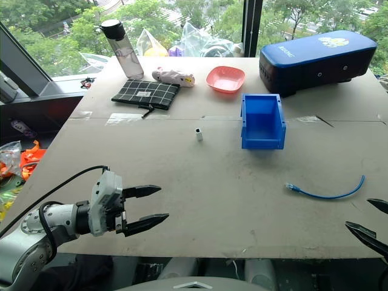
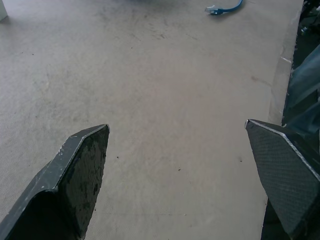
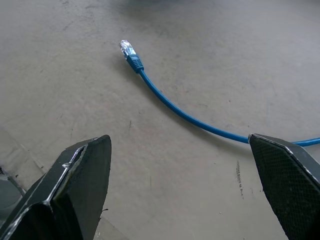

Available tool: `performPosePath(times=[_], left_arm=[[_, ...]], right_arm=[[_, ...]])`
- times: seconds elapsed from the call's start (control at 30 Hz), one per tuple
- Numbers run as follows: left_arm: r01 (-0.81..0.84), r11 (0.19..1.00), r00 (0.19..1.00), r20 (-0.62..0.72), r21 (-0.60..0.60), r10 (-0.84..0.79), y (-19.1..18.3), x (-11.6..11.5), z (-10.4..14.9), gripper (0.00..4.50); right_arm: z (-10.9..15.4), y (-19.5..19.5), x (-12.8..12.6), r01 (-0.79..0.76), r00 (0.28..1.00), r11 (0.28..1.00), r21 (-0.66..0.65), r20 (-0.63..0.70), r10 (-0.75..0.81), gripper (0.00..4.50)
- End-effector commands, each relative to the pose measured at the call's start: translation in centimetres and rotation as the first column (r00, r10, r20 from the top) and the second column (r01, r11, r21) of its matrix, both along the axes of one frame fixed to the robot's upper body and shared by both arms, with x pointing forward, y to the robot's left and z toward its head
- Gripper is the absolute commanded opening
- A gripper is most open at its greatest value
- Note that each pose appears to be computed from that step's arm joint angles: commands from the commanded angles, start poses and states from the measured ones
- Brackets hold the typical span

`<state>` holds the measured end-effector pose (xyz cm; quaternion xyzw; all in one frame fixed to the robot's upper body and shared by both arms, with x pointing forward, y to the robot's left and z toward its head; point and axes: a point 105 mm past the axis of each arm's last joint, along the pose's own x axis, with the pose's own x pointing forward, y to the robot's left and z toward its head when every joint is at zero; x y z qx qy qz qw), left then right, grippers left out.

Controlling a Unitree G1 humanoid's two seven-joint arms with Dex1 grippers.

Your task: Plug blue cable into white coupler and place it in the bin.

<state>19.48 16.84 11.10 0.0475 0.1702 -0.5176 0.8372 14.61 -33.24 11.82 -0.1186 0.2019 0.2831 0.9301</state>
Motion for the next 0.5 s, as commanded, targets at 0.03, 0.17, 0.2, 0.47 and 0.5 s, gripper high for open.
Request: performPosePath(times=[0.03, 0.17, 0.2, 0.47, 0.5], left_arm=[[0.025, 0.999, 0.998, 0.063, -0.035, -0.023, -0.6, 0.1, 1.5, 4.42], [0.062, 0.992, 0.993, 0.103, -0.11, -0.051, -1.7, 0.5, 3.1, 4.42], [0.082, 0.99, 0.992, 0.107, -0.115, -0.07, -2.0, 0.4, 3.4, 4.42], [0.291, 0.956, 0.944, 0.173, -0.036, -0.281, -4.6, -1.0, 4.0, 4.42], [0.305, 0.952, 0.938, 0.181, -0.033, -0.294, -5.0, -1.1, 4.1, 4.42]], right_arm=[[2.0, 0.9, 1.3, -0.023, 0.998, 1.0, 0.006, 0.06, 0.023, 4.42], [4.1, 3.6, 3.6, -0.083, 0.991, 0.996, 0.033, 0.106, 0.08, 4.42], [4.2, 4.2, 3.8, -0.107, 0.99, 0.994, 0.019, 0.093, 0.105, 4.42], [2.2, 8.4, 6.3, -0.295, 0.936, 0.948, -0.121, -0.234, 0.261, 4.42], [1.7, 8.7, 6.8, -0.317, 0.924, 0.938, -0.14, -0.266, 0.273, 4.42]])
